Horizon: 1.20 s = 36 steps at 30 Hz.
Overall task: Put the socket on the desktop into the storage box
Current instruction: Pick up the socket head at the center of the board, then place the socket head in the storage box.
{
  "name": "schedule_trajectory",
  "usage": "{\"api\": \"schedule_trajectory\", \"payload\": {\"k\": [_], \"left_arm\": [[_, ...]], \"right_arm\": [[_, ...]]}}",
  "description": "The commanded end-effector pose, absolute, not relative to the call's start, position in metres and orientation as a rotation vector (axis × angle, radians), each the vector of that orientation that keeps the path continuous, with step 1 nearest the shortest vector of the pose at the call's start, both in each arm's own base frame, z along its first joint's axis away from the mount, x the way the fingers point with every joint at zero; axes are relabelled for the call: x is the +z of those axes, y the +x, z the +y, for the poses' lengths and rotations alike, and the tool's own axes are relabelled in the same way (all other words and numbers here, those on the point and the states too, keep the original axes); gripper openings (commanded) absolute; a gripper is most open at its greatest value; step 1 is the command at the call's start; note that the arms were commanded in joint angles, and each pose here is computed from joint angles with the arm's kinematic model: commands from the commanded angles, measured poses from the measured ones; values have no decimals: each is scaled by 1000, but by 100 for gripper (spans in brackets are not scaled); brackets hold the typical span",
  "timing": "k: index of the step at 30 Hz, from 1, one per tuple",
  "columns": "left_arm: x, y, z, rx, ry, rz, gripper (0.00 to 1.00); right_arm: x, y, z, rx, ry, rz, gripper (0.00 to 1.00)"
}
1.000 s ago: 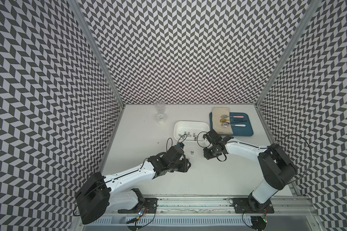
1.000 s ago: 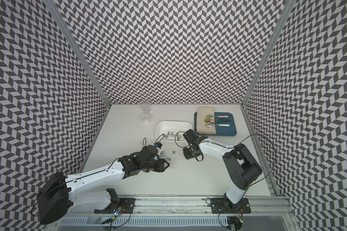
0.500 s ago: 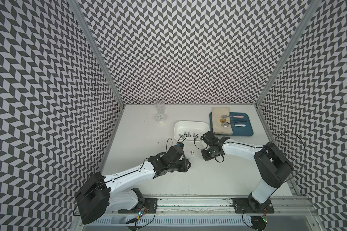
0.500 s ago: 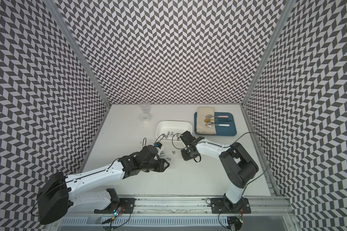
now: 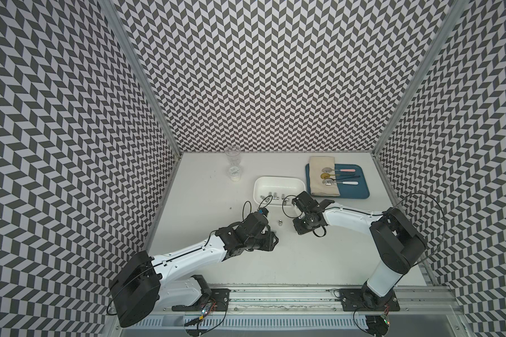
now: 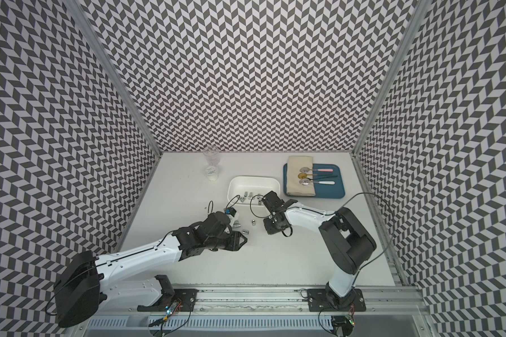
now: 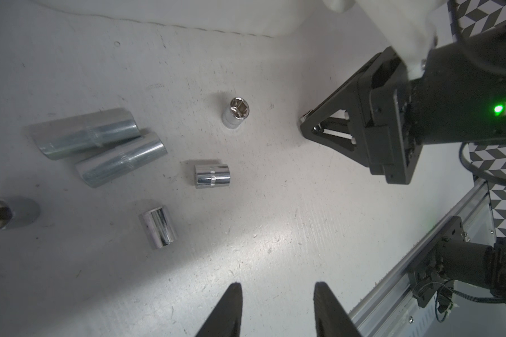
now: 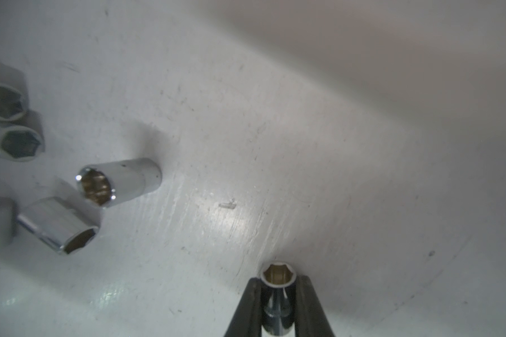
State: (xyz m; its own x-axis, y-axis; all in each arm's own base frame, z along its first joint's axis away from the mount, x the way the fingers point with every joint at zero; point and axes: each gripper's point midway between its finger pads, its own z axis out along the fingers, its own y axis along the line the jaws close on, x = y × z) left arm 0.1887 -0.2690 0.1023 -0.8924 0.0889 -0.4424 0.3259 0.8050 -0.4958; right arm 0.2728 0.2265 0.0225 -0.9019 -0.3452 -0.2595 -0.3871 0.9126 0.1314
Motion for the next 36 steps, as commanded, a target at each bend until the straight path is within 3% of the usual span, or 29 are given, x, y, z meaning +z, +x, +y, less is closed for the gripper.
{"api": "schedule_trajectory", "payload": {"k": [1,20,36], "left_arm": [[112,196,-264,-822,271,2555,44],[135,243,-197,-835,-16,2463,44],[149,275,-167,-854,-124,2403,44]], "right_arm": [[48,281,237,300,-560,2777,18],[130,334,278,424,-520,2607,18],[120,409,296,409,-432,2614,18]]}}
